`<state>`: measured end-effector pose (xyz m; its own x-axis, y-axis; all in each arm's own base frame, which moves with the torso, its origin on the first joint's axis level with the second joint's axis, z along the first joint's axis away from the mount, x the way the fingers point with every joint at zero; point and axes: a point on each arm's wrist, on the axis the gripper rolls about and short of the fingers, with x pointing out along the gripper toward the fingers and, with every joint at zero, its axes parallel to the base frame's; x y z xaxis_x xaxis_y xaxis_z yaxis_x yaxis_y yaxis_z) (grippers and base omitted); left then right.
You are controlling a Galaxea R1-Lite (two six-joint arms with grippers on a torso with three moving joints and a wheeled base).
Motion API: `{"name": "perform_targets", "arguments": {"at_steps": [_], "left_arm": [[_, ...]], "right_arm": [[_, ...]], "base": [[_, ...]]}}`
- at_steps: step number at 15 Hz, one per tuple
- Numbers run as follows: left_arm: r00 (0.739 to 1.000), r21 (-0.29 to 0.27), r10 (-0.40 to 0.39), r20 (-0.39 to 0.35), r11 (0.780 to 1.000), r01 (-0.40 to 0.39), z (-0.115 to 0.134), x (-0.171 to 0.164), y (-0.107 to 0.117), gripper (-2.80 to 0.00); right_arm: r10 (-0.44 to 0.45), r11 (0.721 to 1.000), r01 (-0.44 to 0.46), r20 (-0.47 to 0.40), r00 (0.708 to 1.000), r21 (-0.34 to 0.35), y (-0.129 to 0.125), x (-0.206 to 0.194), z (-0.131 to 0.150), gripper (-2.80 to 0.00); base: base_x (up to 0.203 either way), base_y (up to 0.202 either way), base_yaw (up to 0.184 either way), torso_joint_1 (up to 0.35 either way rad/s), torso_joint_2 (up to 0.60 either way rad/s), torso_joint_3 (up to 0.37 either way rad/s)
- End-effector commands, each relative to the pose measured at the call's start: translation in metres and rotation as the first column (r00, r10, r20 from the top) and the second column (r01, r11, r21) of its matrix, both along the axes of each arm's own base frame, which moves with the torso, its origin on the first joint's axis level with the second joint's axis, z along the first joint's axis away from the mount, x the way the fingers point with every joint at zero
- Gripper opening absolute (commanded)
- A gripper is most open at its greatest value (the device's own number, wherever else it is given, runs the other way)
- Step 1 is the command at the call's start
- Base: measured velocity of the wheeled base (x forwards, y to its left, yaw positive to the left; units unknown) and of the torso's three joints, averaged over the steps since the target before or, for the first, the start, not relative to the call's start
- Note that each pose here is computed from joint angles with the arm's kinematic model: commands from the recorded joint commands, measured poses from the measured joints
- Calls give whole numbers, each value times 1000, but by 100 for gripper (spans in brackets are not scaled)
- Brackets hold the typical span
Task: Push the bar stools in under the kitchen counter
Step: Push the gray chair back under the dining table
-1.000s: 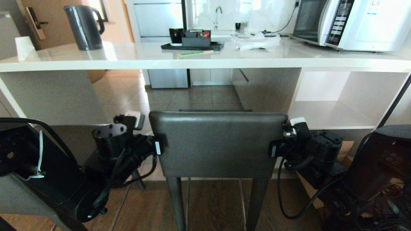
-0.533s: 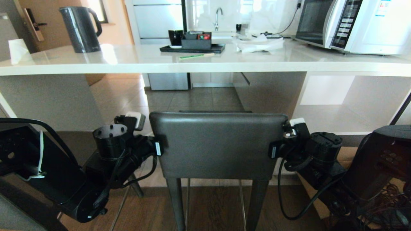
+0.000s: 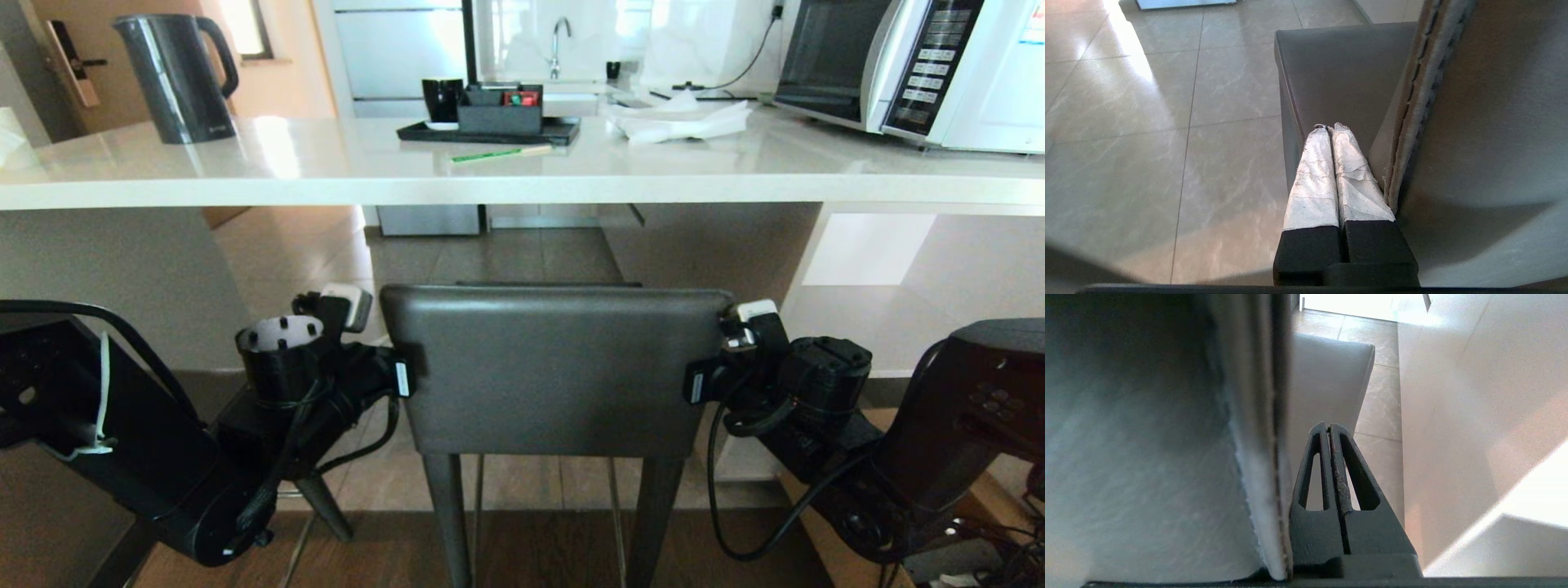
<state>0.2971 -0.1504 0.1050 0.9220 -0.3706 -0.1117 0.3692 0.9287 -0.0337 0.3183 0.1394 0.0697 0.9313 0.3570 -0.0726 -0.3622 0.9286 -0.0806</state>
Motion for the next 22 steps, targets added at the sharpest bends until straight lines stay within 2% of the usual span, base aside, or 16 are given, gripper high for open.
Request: {"name": "perform_targets", "arguments": {"at_steps": [1, 14, 17, 22], "left_arm": [[1000, -8, -7, 15, 1000, 7, 3, -1, -3, -280], [1000, -8, -15, 15, 1000, 15, 2, -2, -5, -280], [999, -9, -38, 16, 999, 38, 2, -4, -12, -280], [993, -17, -115, 23, 993, 115, -1, -9, -42, -280]], "right_arm": [[-4, 1000, 4, 14, 1000, 5, -1, 0, 3, -280], [-8, 1000, 8, 6, 1000, 1, -3, -1, 1, -280], [-13, 1000, 13, 2, 1000, 0, -5, -1, 1, -280], [-87, 996, 87, 9, 996, -12, -30, 8, 1, -280]], "base": [[191, 0, 2, 2, 1, 2], [183, 0, 2, 2, 2, 0], [0, 0, 0, 0, 0, 0], [0, 0, 0, 0, 0, 0]]}}
